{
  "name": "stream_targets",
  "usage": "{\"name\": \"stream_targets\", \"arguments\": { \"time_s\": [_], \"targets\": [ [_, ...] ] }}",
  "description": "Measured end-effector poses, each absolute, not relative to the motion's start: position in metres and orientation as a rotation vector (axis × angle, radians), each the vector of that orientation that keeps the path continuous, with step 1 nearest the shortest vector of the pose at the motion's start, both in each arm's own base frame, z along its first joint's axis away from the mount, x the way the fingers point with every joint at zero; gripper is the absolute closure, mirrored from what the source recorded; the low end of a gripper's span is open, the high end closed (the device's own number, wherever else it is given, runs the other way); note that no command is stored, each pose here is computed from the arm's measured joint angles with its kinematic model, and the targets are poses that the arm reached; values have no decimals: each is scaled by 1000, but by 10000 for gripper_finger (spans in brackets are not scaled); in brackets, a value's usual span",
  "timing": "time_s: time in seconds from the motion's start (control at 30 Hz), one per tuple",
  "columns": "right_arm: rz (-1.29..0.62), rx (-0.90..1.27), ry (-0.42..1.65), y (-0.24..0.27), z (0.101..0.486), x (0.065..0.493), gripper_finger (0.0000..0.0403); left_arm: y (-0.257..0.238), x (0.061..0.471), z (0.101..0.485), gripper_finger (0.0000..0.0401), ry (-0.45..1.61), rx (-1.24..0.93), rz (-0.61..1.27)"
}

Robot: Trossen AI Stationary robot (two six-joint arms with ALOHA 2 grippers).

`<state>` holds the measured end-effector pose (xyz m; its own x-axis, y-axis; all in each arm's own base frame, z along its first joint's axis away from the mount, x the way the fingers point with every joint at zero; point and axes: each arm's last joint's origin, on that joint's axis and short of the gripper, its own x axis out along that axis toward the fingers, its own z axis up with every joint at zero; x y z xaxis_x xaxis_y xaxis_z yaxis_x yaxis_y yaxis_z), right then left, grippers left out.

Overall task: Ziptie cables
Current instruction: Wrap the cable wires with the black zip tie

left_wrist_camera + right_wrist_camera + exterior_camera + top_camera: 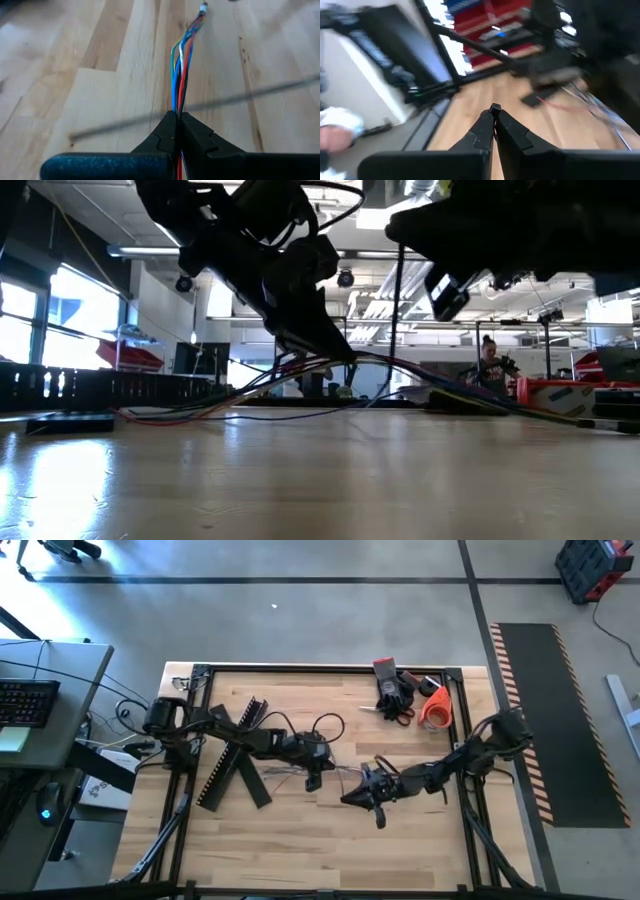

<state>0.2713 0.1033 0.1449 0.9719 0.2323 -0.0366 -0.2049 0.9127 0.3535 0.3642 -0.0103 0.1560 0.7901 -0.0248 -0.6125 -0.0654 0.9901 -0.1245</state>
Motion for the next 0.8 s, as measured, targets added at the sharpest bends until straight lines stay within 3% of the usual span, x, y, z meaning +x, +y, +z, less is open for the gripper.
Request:
{"name": "stream_targets", "arguments": {
  "time_s": [0.1, 0.3, 0.53, 0.8],
  "targets": [
    [220, 333, 75, 94, 134, 278, 403, -15, 365, 154, 392, 652, -132, 48],
    [23, 397, 114, 84, 111, 282, 403, -19, 365, 154, 335, 662, -116, 41],
    [-49, 384, 159, 81, 93, 282, 403, -36, 363, 154, 290, 665, -81, -17],
    [107, 379, 8, 69, 103, 277, 403, -70, 351, 146, 290, 570, 82, 2]
  ]
}}
